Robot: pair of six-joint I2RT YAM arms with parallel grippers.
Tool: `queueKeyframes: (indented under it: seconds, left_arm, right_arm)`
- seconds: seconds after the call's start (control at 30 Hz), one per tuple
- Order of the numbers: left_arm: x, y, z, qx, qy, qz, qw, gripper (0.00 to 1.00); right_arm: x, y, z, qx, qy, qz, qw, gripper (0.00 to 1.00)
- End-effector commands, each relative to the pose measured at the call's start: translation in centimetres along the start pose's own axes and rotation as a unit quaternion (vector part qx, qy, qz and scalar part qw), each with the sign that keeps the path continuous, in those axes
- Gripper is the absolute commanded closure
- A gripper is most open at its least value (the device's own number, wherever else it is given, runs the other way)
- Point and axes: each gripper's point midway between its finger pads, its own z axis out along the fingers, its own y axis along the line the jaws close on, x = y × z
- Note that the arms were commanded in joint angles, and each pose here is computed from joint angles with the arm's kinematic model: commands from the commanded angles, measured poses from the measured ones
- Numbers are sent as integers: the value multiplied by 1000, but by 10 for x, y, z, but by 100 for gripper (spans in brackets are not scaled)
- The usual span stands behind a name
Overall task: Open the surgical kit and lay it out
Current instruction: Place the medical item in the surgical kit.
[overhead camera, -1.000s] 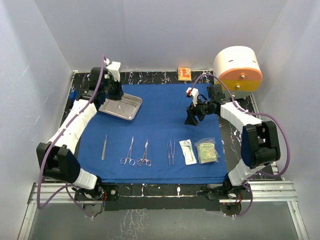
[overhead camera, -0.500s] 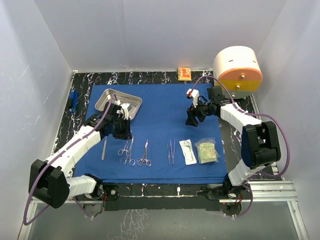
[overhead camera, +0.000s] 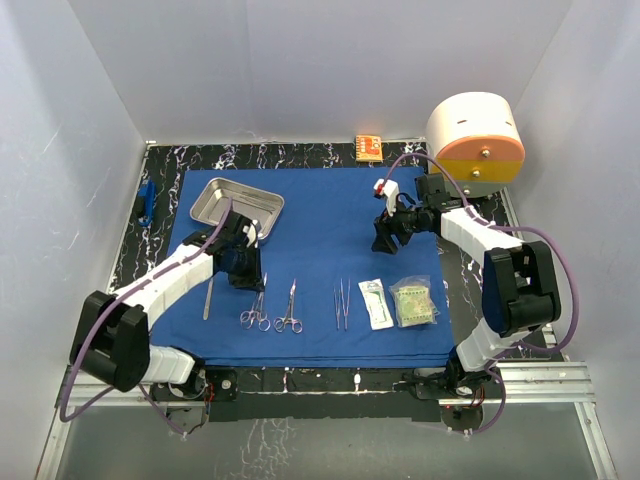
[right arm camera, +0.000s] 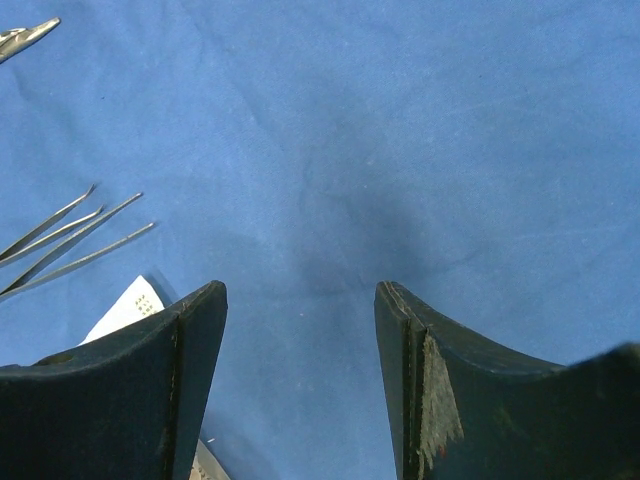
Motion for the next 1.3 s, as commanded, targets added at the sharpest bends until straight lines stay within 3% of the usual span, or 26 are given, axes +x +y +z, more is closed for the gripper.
queueKeyframes:
  seconds: [0.0,0.3,1.27]
  left_arm:
    - [16,8,7,-17,26,-19,999,100]
    - [-1,5,19,-37,6,68,997,100]
    - [-1,11,34,-57,19,50,997,99]
  right_arm:
    - [-2,-5,3,0,-7,-8,1000,41]
    - [4,-5,7,-8,1,-1,1000,41]
    - [10,-4,12,-19,12,10,1000,42]
